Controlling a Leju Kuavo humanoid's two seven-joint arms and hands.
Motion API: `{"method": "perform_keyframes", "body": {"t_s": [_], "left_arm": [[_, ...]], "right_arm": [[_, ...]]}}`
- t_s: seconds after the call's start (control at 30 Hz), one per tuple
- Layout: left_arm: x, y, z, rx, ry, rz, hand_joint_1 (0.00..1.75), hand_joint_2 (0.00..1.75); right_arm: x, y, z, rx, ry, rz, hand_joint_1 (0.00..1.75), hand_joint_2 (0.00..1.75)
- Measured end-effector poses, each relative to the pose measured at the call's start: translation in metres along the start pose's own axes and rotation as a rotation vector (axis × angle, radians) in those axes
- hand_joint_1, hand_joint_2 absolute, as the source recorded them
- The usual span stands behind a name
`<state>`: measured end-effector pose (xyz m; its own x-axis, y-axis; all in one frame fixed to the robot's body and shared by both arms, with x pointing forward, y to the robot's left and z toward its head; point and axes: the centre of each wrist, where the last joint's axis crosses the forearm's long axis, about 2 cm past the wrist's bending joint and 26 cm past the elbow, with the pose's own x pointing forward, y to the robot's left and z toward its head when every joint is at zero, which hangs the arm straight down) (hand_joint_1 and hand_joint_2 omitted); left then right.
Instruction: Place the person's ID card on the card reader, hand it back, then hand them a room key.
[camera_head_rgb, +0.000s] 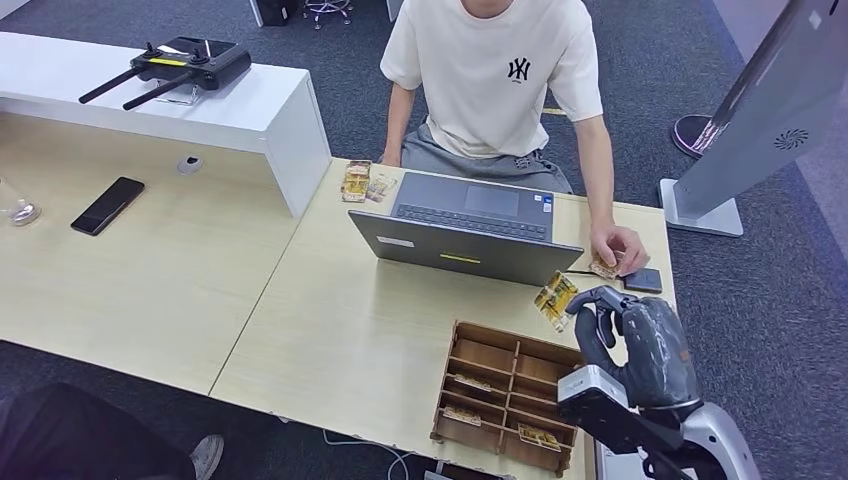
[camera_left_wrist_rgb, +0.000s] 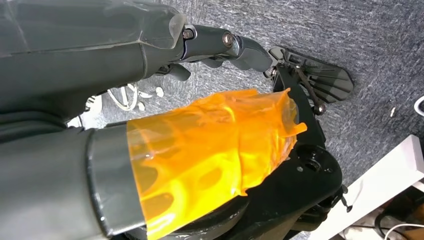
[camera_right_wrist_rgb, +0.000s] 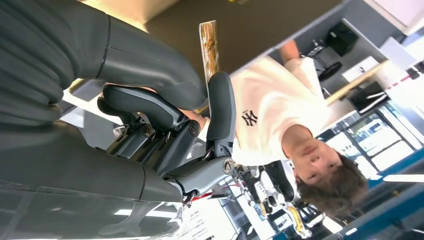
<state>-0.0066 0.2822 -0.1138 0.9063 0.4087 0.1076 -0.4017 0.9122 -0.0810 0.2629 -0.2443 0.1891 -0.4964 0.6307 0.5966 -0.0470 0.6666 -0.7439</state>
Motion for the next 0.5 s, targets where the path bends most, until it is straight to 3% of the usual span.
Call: {"method": "perform_keyframes", "body": {"t_s": [0.5], "left_arm": [[0.003, 0.002, 0.000, -0.011, -0.001, -0.066, 0.00, 0.00]], "right_arm": [[0.014, -0.015, -0.060, -0.148, -0.086, -0.255, 1.75, 1.75]]}}
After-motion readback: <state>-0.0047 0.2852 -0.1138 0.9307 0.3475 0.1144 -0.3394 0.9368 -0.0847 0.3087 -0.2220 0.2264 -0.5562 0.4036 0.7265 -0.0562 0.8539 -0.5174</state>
